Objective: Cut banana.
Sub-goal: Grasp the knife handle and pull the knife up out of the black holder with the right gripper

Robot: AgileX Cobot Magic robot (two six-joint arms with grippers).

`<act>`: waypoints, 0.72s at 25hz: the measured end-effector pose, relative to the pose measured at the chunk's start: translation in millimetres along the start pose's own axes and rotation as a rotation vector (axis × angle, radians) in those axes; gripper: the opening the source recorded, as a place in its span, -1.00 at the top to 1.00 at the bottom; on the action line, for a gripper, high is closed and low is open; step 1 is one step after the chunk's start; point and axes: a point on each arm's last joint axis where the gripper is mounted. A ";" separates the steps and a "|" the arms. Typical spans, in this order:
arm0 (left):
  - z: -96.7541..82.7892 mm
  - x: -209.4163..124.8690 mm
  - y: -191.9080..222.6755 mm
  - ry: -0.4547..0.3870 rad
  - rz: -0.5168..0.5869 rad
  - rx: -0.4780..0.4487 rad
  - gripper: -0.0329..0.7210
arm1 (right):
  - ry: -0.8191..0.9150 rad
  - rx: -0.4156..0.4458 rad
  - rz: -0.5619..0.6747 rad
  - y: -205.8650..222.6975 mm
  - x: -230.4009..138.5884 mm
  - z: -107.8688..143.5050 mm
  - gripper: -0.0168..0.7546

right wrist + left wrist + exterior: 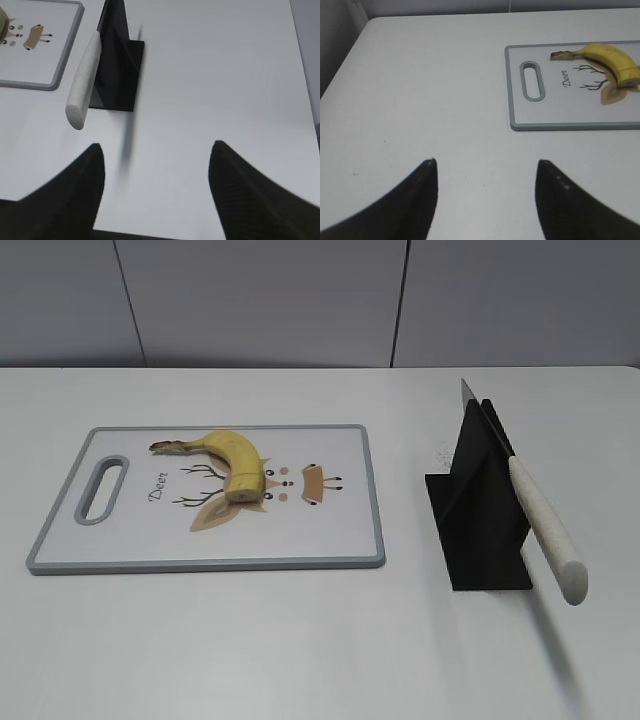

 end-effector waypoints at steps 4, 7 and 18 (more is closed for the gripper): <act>0.0 0.0 0.0 0.000 0.000 0.000 -0.66 | 0.007 0.000 0.103 0.2 18.2 1.7 -0.35; 0.0 0.0 0.0 0.000 0.000 0.000 -0.66 | 0.011 0.001 0.162 7.8 28.6 1.5 -0.33; 0.0 0.1 0.0 0.000 -0.001 0.000 -0.66 | -0.021 0.019 0.353 43.0 37.2 8.9 -0.29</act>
Point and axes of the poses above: a point on each arm's last joint axis where the gripper is mounted, y pointing out along that axis toward the gripper, z along the wrist's bending axis when the last joint is at zero, x = y × z, and after that the axes turned 6 degrees about y, right-handed
